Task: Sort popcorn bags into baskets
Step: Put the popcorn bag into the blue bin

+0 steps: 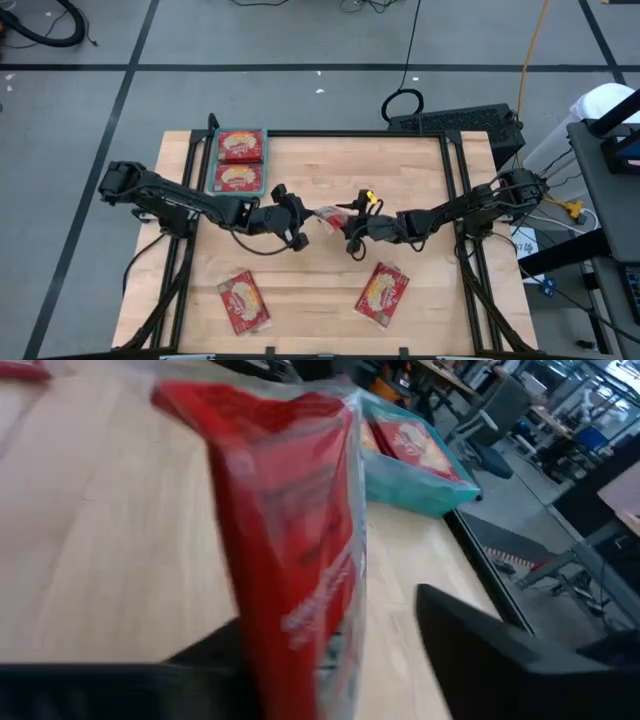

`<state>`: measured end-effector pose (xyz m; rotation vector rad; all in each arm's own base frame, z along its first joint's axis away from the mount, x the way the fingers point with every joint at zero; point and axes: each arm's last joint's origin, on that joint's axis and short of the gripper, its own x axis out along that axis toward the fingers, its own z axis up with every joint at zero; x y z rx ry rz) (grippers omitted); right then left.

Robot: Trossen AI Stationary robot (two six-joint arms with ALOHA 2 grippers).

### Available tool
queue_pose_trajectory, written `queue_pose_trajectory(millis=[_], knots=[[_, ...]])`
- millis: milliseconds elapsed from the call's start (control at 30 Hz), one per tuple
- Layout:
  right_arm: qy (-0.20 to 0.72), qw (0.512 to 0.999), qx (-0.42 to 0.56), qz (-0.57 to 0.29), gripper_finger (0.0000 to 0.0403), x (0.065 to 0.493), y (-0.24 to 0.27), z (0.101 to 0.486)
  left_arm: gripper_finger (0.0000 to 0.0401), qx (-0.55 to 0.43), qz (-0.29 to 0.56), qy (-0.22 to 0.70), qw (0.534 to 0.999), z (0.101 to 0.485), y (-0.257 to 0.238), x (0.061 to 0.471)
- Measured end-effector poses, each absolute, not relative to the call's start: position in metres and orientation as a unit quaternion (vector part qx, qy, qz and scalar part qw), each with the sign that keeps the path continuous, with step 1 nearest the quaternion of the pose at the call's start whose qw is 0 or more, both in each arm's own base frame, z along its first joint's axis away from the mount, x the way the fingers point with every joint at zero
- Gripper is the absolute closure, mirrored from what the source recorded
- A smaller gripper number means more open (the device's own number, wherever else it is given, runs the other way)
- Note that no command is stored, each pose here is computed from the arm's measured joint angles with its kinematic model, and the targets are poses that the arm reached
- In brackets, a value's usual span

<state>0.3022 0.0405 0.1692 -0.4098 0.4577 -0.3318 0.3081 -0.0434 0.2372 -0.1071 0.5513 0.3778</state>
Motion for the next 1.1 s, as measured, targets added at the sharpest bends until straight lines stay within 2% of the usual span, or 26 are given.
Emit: queue_pose_trajectory(millis=[233, 300, 500, 700, 833, 1100], knots=[[0.214, 0.940, -0.209, -0.163, 0.0348, 0.304, 0.036, 0.172, 0.0380, -0.019, 0.175, 0.263, 0.949, 0.244, -0.043, 0.306], [0.209, 0.941, -0.218, -0.152, 0.0383, 0.305, 0.035, 0.173, 0.0366, -0.011, 0.173, 0.263, 0.949, 0.245, -0.043, 0.305], [0.176, 0.950, -0.195, -0.169, 0.0378, 0.304, 0.025, 0.189, 0.0305, -0.023, 0.207, 0.240, 0.948, 0.269, -0.038, 0.285], [0.130, 0.965, -0.137, -0.180, 0.0396, 0.296, 0.013, 0.208, 0.0261, -0.015, 0.223, 0.224, 0.949, 0.285, -0.038, 0.269], [0.076, 0.980, -0.095, -0.158, 0.0391, 0.294, 0.008, 0.211, 0.0254, 0.016, 0.218, 0.238, 0.946, 0.266, -0.038, 0.265], [-0.053, 0.985, -0.080, -0.143, 0.0388, 0.292, 0.000, 0.227, 0.0251, 0.021, 0.212, 0.106, 0.971, 0.233, -0.031, 0.260]])
